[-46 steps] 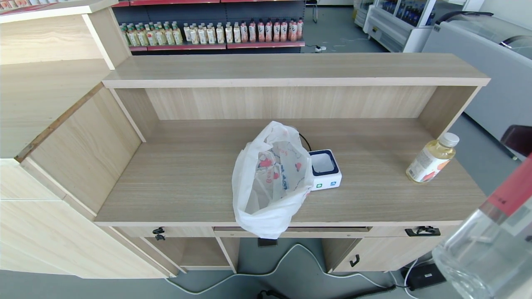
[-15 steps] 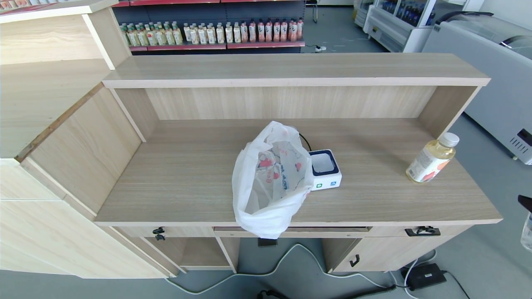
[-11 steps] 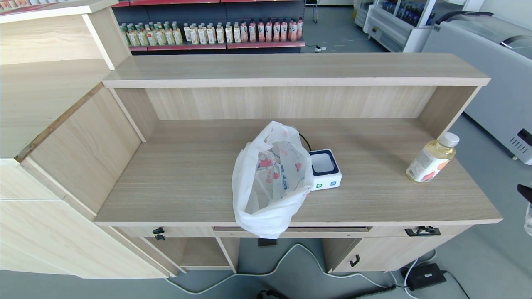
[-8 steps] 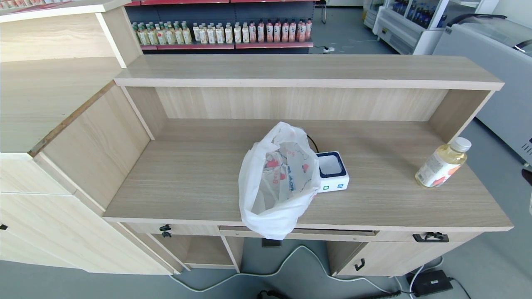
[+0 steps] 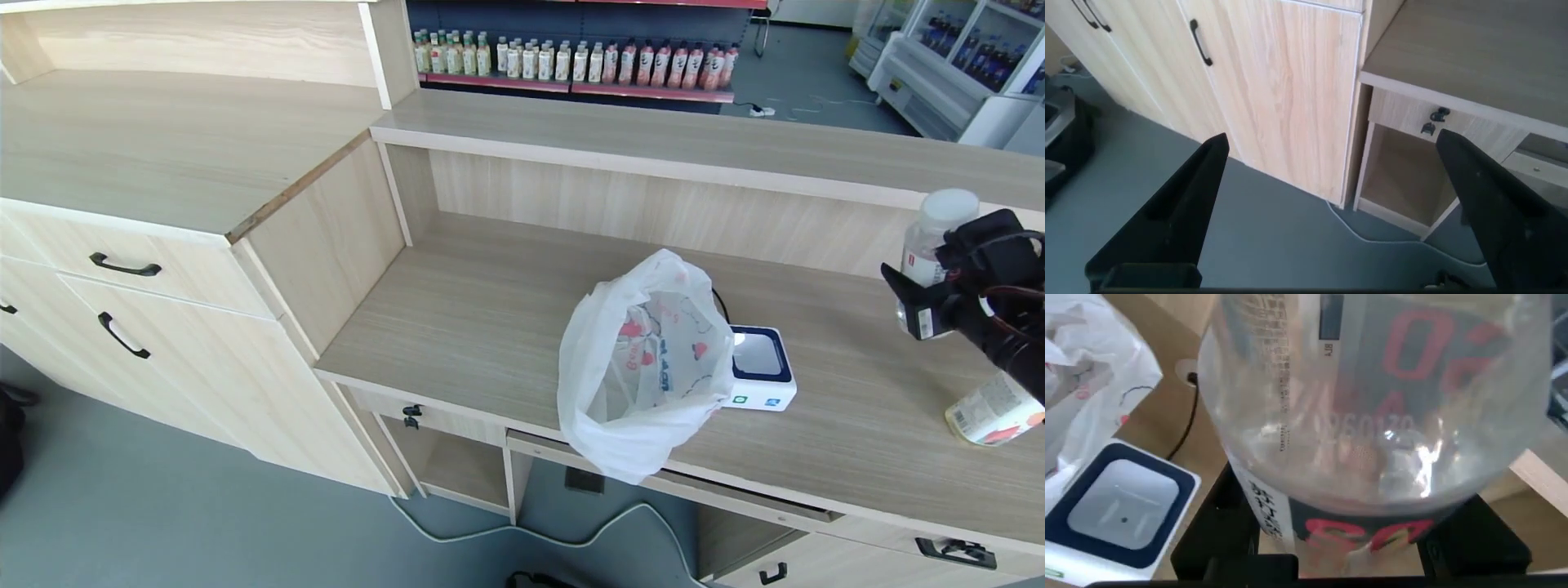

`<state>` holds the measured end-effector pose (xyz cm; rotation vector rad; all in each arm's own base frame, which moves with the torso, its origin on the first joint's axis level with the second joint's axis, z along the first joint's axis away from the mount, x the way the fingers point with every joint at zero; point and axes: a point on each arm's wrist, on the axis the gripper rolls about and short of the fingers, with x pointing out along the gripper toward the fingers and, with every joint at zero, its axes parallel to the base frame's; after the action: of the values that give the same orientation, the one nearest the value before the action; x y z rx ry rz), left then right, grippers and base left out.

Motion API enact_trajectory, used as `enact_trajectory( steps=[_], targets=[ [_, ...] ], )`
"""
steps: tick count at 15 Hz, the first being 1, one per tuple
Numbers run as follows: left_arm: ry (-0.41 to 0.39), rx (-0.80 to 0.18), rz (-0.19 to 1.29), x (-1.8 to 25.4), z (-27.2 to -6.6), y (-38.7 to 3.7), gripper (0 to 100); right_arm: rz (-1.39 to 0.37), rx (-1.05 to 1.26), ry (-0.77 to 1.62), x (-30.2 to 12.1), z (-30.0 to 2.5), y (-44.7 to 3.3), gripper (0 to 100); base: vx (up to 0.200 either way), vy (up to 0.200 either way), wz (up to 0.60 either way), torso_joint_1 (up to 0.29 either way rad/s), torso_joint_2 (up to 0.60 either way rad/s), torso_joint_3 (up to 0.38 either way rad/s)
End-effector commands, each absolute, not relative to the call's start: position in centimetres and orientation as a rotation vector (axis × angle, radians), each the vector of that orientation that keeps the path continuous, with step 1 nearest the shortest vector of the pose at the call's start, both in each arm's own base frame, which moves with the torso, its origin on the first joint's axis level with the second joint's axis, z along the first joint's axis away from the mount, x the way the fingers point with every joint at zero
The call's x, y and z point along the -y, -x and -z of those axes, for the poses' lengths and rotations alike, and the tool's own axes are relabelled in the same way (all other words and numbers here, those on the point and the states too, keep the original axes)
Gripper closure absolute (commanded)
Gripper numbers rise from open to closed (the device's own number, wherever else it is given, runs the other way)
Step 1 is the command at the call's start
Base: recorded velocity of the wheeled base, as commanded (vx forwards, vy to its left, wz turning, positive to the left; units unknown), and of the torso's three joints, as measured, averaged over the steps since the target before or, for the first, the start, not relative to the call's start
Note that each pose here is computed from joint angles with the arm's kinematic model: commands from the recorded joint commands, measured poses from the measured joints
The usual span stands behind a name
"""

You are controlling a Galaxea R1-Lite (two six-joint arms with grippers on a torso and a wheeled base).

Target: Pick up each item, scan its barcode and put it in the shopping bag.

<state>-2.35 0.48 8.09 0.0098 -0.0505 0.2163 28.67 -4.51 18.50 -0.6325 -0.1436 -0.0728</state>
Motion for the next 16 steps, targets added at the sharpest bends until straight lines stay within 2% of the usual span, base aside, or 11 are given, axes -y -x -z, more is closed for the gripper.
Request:
enact_trajectory(
  steps=[1,6,16],
  targets=[
    [-0.01,0.05,-0.217,-0.5,-8.1,2.3,0,-0.17,0.104,0.624,3.4,-13.7,-31.6,100,0.0,0.0,0.0,0.0,0.0,0.0],
    [-0.01,0.05,-0.217,-0.5,-8.1,2.3,0,-0.349,0.22,0.793,4.3,-12.7,-33.0,100,0.0,0.0,0.0,0.0,0.0,0.0],
    [-0.01,0.05,-0.217,-0.5,-8.1,2.3,0,-0.388,0.355,0.935,3.4,-11.2,-35.1,100,0.0,0.0,0.0,0.0,0.0,0.0]
  ],
)
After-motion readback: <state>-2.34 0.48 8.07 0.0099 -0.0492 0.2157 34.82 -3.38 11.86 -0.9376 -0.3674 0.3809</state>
